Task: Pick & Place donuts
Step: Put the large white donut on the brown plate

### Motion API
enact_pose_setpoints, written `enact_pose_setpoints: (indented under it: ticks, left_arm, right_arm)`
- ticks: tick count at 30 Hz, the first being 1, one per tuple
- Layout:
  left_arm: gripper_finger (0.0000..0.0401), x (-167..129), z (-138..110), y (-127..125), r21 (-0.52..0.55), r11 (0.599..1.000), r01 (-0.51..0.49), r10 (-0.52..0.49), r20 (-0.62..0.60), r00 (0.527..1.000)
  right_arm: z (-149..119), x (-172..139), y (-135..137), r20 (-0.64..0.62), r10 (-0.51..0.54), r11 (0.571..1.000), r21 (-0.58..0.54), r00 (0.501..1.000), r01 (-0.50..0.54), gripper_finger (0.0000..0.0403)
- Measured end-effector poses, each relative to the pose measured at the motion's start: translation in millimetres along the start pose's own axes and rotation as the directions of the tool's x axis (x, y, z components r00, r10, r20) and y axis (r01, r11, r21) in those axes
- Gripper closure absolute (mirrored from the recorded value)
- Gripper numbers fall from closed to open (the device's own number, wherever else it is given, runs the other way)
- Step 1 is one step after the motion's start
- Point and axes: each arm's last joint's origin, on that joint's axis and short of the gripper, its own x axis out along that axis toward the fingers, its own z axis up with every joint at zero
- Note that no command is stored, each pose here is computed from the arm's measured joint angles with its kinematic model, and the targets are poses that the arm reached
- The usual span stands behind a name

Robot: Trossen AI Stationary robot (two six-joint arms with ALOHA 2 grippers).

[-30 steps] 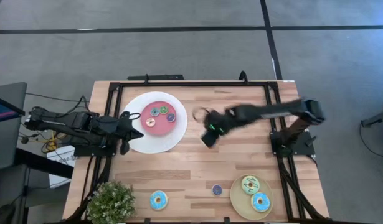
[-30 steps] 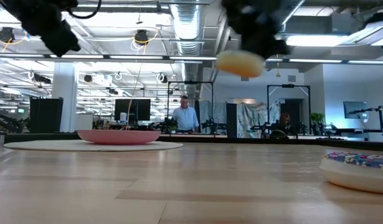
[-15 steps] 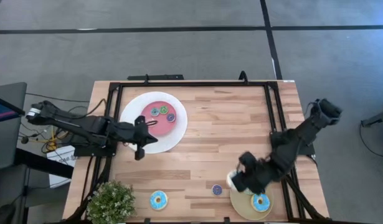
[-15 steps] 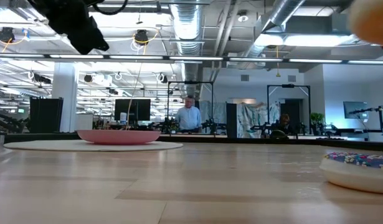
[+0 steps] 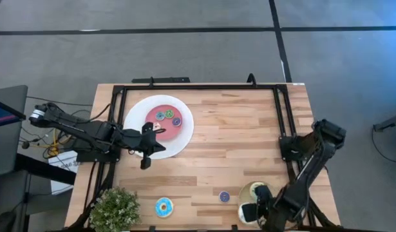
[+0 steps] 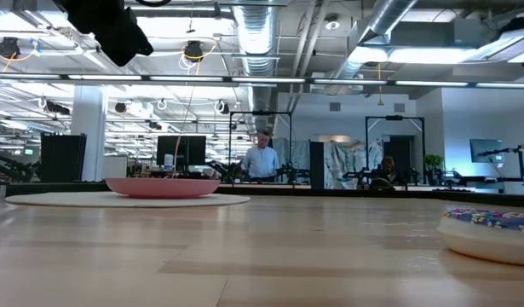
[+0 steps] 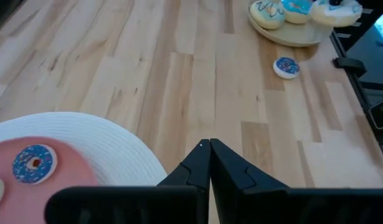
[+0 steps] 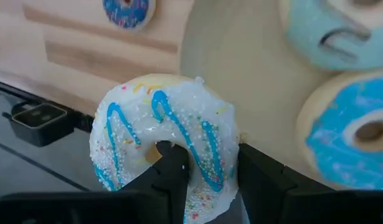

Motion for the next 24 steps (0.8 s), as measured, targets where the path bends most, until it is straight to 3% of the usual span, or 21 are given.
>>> enact_pose_setpoints:
  ticks: [9, 15, 24]
  left_arm:
    - [0.0401, -0.2, -1.1, -1.8, 0.034, 0.997, 0.068, -0.067, -0.025, 0.997]
    - [0.0401, -0.2, -1.3, -1.9, 0.042, 0.996, 0.074, -0.073, -0.029, 0.997]
    - [0.0401, -0.3, -1.6, -2.1, 0.035, 0.996, 0.082, -0.081, -0.034, 0.996]
  right_arm:
    - [-5.0, 18.1, 3.3, 0.087, -0.219, 0.976, 0.009, 0.972, 0.219, 0.0287]
    - [-0.8, 14.8, -0.6, 0.135, -0.266, 0.963, 0.005, 0.954, 0.268, 0.0287]
    - [-1.1, 15.0, 0.0, 0.136, -0.257, 0.964, -0.037, 0.957, 0.264, 0.0287]
